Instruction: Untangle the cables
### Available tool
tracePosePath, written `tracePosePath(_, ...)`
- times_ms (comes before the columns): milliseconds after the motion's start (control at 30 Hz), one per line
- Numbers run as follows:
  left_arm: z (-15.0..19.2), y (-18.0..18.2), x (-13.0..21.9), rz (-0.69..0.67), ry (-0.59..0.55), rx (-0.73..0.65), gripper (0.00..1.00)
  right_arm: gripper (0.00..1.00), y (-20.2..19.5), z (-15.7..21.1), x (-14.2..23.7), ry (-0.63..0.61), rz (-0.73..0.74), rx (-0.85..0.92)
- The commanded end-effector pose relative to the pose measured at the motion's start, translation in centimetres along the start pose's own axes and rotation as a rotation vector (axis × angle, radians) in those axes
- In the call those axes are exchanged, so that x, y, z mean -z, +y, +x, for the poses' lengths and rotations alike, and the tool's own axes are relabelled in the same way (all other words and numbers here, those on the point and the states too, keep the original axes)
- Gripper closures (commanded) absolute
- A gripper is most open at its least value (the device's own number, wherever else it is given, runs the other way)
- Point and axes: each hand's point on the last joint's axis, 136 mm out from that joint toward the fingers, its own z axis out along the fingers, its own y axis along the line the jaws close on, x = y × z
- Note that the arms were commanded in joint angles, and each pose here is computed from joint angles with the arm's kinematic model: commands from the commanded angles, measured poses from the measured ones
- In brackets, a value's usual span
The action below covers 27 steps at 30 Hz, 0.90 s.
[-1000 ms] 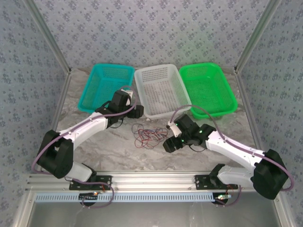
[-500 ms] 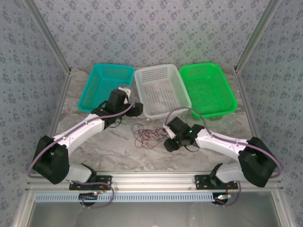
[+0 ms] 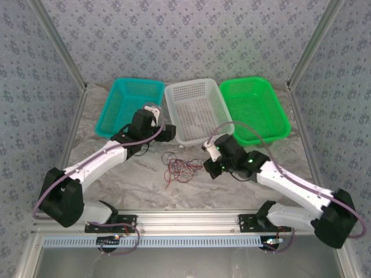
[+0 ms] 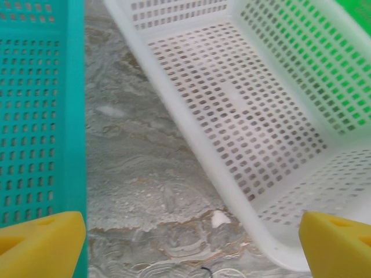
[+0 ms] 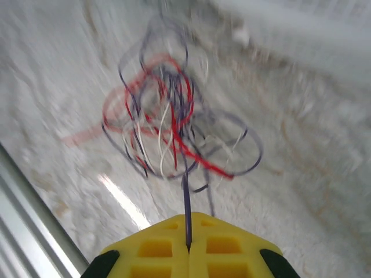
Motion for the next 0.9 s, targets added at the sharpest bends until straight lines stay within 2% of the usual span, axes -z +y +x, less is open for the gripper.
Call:
tracePosePath(0,-2.2,-2.6,1.4,0.143,-0.093,-0.033,0.05,0.99,1.0,-3.3,4.2,-0.12,-0.081,-0.006)
tracePosePath(200,-2.7,-5.2,2.5,0.3,-0.146,-0.039,0.05,0.98,1.1,-8.4,8.7,-0.273,-0.123,-0.036)
tracePosePath(567,-3.9,-10.9,4.7,0.533,-0.185,-0.089,0.05,1.0,2.3,-14.5,11.1,-0.397,-0.209,-0.07)
tracePosePath(600,-4.2,-11.4,4.9,0.546,-0.194,-0.096,0.05,0.99,2.4,-15.7,12.3,-0.433,-0.212,-0.073)
tracePosePath(733,-5.1,-13.4,5.5,0.604,-0.22,-0.134,0.04,0.98,2.8,-17.2,12.8,-0.441,-0.262,-0.12)
tracePosePath(867,-5.3,-14.8,6.0,0.657,-0.22,-0.151,0.05,0.97,1.6,-17.5,12.1,-0.425,-0.214,-0.177)
